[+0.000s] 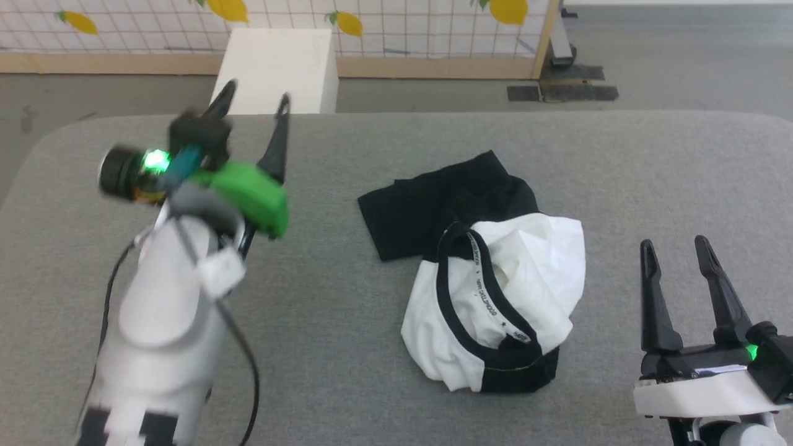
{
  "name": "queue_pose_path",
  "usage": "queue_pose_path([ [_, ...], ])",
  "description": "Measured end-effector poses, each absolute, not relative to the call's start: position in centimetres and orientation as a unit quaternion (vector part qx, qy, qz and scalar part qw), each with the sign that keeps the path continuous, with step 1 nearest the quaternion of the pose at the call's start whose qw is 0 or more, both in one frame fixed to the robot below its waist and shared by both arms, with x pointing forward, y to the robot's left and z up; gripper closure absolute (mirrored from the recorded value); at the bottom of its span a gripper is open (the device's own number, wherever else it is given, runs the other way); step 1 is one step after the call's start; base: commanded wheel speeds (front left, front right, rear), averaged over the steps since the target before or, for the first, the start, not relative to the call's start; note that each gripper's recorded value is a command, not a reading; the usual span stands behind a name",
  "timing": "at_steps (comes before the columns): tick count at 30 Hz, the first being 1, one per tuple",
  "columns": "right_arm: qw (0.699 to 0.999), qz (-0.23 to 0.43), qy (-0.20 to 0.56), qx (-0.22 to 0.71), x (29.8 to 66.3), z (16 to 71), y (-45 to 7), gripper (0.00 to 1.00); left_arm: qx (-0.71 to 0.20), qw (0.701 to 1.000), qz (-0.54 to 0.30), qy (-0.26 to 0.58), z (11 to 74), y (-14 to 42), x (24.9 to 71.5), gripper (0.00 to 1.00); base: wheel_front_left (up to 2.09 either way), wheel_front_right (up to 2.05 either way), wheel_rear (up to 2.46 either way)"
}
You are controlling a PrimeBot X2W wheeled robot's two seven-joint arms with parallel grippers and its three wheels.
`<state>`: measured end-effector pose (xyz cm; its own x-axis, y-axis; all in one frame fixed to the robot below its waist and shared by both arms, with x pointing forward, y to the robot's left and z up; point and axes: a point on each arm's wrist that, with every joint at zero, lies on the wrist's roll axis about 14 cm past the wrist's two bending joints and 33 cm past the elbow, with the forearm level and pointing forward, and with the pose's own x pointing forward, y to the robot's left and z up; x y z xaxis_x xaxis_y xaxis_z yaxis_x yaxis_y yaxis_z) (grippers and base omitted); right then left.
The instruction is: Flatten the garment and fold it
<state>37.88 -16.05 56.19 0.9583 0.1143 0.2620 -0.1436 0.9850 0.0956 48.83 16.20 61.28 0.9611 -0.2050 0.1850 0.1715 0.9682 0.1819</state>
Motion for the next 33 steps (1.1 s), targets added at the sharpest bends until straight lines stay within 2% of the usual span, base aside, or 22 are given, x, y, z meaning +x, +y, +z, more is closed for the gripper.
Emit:
queue_pose_path([
  [5, 0.989, 0.057, -0.126, 0.054, 38.3, 55.9, -16.5, 0.0, 0.107, 0.983, -0.148, 0.024, 58.4, 13.2, 51.9, 0.0, 0.0, 0.0, 0.0],
  [8, 0.99, 0.052, -0.124, 0.05, 38.7, 55.7, -16.9, 0.0, 0.122, 0.966, -0.198, 0.116, 55.2, 10.2, 52.1, 0.0, 0.0, 0.0, 0.0],
  [11, 0.99, 0.048, -0.122, 0.046, 39.3, 55.5, -17.1, 0.0, 0.13, 0.938, -0.249, 0.205, 52.3, 7.7, 51.7, 0.0, 0.0, 0.0, 0.0],
  [18, 0.992, 0.042, -0.115, 0.043, 40.8, 54.8, -17.6, 0.0, 0.16, 0.87, -0.283, 0.37, 46.1, 7.9, 50.8, 0.0, 0.0, 0.0, 0.0],
  [26, 0.995, 0.014, -0.096, 0.036, 41.3, 53.3, -19.4, 0.0, 0.191, 0.799, -0.315, 0.476, 39.3, 7.5, 48.9, 0.0, 0.0, 0.0, 0.0],
  [32, 0.996, -0.003, -0.082, 0.029, 41.2, 52.5, -20.7, 0.0, 0.246, 0.763, -0.334, 0.497, 36.9, 7.5, 48.7, 0.0, 0.0, 0.0, 0.0],
  [33, 0.996, -0.007, -0.081, 0.028, 41.2, 52.4, -20.9, 0.0, 0.24, 0.761, -0.339, 0.498, 36.8, 7.2, 48.6, 0.62, 0.0, 0.0, 0.0],
])
